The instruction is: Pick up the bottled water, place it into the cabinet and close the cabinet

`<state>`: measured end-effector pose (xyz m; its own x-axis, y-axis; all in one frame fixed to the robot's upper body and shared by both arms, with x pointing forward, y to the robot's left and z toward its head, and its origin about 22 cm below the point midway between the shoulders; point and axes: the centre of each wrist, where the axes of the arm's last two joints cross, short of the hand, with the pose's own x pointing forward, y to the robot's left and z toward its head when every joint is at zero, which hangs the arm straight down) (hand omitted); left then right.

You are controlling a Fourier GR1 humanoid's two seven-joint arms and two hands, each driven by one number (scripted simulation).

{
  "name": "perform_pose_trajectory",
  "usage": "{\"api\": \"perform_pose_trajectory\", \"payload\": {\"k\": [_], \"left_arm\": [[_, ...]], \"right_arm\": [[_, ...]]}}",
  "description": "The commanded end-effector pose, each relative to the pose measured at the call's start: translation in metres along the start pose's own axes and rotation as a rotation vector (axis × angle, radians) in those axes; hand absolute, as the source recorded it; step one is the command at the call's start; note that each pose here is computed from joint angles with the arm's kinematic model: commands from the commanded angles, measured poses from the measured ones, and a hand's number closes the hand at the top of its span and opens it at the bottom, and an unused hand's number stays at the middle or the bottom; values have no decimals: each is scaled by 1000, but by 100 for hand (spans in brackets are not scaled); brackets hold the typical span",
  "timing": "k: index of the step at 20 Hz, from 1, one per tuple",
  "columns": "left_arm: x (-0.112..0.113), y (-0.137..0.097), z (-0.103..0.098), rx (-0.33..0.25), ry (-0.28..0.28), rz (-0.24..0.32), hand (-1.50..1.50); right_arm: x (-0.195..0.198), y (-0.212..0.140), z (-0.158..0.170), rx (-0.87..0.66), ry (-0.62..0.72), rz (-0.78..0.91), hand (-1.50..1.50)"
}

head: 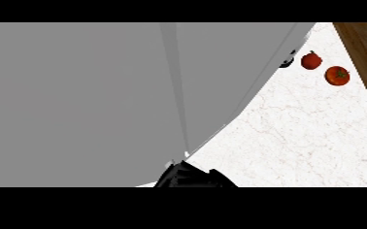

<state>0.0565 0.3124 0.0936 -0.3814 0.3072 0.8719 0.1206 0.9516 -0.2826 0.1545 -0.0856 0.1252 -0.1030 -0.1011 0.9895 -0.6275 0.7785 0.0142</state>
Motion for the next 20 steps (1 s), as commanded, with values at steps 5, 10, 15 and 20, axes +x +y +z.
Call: {"api": "perform_pose_trajectory", "payload": {"k": [5, 10, 15, 20], "left_arm": [[17, 30, 24, 19, -26, 20, -150], [27, 25, 16, 22, -39, 26, -150], [39, 52, 26, 32, -52, 15, -150], [51, 47, 39, 30, -48, 30, -150]], "right_arm": [[8, -20, -62, 12, -34, -70, 150], [13, -63, -94, -12, -40, -156, 150], [33, -88, -114, -19, -58, -177, 150], [10, -127, -124, 1, -19, -175, 150]]}}
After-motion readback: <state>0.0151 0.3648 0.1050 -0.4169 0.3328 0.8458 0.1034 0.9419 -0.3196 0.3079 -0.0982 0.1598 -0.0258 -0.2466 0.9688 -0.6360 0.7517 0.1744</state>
